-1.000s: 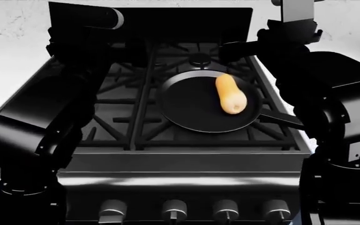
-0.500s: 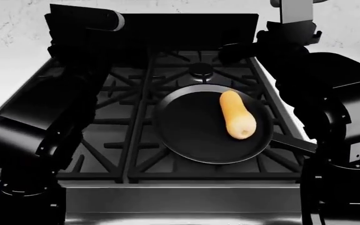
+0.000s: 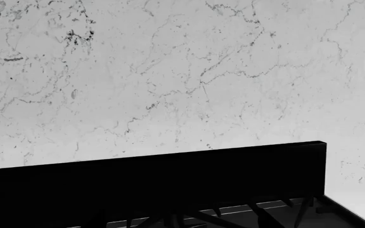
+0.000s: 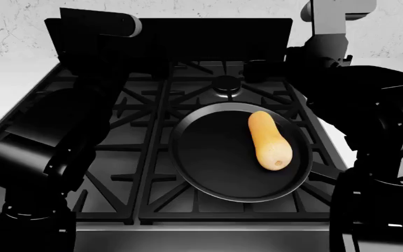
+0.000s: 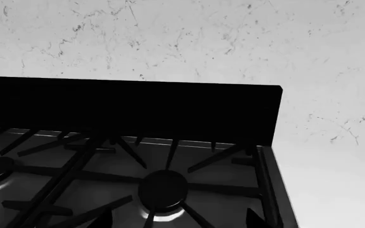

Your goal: Pick the squash from the pan and place it on the plate.

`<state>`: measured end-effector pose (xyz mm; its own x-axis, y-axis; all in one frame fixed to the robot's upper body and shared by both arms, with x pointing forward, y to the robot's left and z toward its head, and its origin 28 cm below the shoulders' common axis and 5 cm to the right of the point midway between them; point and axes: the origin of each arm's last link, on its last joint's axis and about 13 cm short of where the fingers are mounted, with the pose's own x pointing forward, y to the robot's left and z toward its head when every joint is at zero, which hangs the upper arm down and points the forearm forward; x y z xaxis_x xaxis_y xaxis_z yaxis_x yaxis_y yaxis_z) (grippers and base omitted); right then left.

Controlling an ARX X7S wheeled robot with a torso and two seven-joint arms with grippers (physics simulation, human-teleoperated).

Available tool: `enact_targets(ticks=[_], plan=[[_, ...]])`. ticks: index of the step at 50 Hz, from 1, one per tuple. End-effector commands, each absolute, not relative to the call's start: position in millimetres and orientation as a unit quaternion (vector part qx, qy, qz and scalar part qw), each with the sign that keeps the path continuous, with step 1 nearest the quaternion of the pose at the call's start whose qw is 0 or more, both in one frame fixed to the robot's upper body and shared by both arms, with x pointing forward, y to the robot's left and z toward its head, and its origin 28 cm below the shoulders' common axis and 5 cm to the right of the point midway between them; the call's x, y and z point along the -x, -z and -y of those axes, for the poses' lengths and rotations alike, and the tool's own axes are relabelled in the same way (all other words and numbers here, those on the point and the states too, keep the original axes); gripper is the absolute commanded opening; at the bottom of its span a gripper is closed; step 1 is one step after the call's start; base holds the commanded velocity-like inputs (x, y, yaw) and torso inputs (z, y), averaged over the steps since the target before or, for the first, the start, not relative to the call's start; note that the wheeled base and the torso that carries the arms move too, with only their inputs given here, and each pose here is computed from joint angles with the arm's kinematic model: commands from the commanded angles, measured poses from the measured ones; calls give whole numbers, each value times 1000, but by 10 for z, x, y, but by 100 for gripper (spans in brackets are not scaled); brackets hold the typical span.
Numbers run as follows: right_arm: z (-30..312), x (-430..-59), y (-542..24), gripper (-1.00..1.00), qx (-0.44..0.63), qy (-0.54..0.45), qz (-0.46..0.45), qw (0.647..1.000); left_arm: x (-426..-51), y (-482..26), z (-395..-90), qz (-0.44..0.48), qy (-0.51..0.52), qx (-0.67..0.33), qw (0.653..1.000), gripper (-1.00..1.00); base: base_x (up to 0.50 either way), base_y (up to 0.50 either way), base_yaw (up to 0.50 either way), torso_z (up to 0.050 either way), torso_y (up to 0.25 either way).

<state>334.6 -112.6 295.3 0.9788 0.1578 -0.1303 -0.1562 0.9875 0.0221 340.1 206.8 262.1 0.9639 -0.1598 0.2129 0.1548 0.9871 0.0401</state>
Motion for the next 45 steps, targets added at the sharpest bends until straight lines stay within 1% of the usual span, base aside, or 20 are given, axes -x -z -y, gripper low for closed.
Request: enact_targets(ticks=[1, 11, 19, 32, 38, 45], plan=[[1103, -3227, -2961, 100, -43, -93, -153, 983, -3388, -2579, -2042, 112, 87, 3, 990, 100, 0, 0, 0, 0, 0], [1092, -3188, -2966, 100, -37, -96, -162, 982, -3380, -2574, -2042, 113, 88, 6, 990, 100, 0, 0, 0, 0, 0], [1110, -3255, -3197, 100, -52, -82, -224, 970, -3381, -2565, -2040, 114, 89, 9, 989, 100, 0, 0, 0, 0, 0], [1124, -3305, -3499, 100, -77, -60, -328, 940, -3377, -2552, -2029, 115, 94, 16, 989, 100, 0, 0, 0, 0, 0], [1100, -3331, -3537, 100, -87, -63, -395, 912, -3370, -2564, -2034, 118, 93, 18, 988, 100, 0, 0, 0, -3, 0], [1089, -3310, -3581, 100, -92, -61, -439, 892, -3357, -2569, -2036, 119, 95, 19, 988, 100, 0, 0, 0, -1, 0]])
